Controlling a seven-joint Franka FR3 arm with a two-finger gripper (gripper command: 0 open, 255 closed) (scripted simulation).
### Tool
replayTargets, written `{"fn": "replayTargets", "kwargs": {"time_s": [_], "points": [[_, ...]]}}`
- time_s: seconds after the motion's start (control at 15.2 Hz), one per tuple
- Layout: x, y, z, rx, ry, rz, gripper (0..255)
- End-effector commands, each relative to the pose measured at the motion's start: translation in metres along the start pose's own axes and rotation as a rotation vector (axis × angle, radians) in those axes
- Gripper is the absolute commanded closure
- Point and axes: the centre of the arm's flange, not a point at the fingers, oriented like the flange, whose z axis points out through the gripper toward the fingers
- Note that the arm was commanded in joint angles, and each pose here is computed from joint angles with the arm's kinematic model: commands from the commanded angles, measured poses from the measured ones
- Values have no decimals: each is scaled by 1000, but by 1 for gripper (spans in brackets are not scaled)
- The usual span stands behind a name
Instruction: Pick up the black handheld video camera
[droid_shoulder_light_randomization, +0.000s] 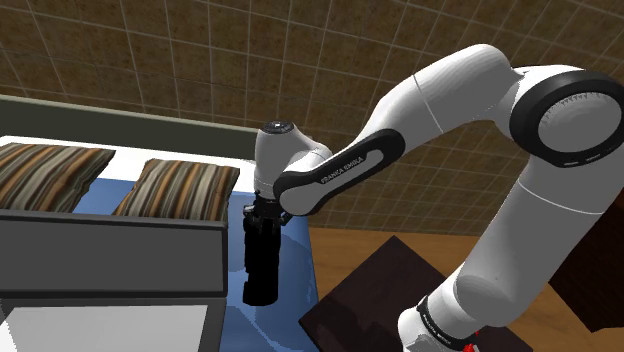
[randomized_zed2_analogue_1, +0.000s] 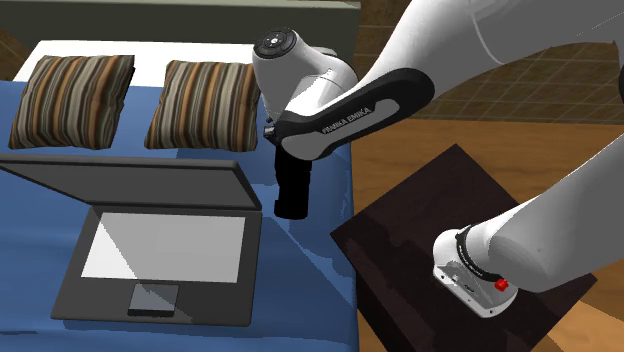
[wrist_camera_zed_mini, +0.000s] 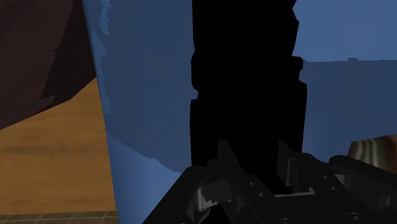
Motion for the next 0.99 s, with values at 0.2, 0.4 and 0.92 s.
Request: {"fn": "replayTargets", "kwargs": {"time_s": [0.2, 0.4, 0.92], "points": [[0, 0, 0, 0, 0, 0, 255], [0, 0, -10, 0, 0, 0, 255], [1, 2, -53, 0, 0, 0, 255]]}}
